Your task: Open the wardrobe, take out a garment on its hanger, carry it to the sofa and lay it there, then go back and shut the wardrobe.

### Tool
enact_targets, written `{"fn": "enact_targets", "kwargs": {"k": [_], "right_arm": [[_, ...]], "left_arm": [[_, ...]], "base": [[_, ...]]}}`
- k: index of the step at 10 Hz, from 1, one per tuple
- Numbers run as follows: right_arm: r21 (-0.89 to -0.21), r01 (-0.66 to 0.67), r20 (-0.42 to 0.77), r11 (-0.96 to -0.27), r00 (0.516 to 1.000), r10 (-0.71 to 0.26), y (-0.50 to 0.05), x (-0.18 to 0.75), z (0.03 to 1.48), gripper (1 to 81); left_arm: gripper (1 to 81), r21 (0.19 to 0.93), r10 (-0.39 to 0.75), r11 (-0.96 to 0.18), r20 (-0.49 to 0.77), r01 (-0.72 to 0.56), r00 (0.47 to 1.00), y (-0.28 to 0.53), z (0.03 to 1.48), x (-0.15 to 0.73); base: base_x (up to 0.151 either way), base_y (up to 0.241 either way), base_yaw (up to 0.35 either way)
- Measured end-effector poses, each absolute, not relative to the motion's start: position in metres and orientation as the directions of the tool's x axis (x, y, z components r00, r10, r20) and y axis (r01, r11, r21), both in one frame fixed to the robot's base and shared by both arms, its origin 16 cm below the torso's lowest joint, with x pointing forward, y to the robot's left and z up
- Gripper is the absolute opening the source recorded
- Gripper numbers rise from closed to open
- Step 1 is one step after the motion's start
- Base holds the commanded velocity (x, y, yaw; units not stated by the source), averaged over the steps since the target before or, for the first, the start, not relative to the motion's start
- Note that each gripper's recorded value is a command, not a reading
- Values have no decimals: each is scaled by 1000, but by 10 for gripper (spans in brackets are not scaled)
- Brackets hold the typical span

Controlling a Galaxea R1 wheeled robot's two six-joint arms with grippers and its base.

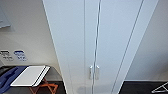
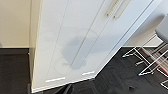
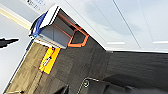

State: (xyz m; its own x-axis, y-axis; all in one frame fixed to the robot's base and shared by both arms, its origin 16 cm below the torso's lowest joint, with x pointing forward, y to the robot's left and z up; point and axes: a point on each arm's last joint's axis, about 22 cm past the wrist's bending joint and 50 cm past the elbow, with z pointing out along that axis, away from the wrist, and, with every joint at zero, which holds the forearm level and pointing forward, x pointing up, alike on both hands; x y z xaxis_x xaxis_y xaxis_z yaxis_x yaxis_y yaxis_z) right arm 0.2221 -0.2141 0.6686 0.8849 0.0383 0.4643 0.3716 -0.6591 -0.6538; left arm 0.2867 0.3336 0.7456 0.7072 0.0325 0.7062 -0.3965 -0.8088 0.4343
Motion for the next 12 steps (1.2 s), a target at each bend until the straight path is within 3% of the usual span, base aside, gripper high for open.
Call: {"fn": "enact_targets", "kwargs": {"k": [3, 7, 12], "right_arm": [[-621, 429, 536, -656, 843, 44, -220, 264, 695, 811], [-597, 518, 635, -613, 772, 34, -198, 325, 744, 811], [-551, 596, 703, -584, 708, 58, -169, 377, 783, 811]], "left_arm": [[811, 403, 10, -780, 772, -478, 635, 319, 802, 346], [811, 383, -24, -729, 814, -568, 580, 285, 873, 406], [811, 419, -50, -619, 823, -664, 565, 207, 923, 449]], "base": [[0, 0, 0], [0, 0, 0], [0, 0, 0]]}}
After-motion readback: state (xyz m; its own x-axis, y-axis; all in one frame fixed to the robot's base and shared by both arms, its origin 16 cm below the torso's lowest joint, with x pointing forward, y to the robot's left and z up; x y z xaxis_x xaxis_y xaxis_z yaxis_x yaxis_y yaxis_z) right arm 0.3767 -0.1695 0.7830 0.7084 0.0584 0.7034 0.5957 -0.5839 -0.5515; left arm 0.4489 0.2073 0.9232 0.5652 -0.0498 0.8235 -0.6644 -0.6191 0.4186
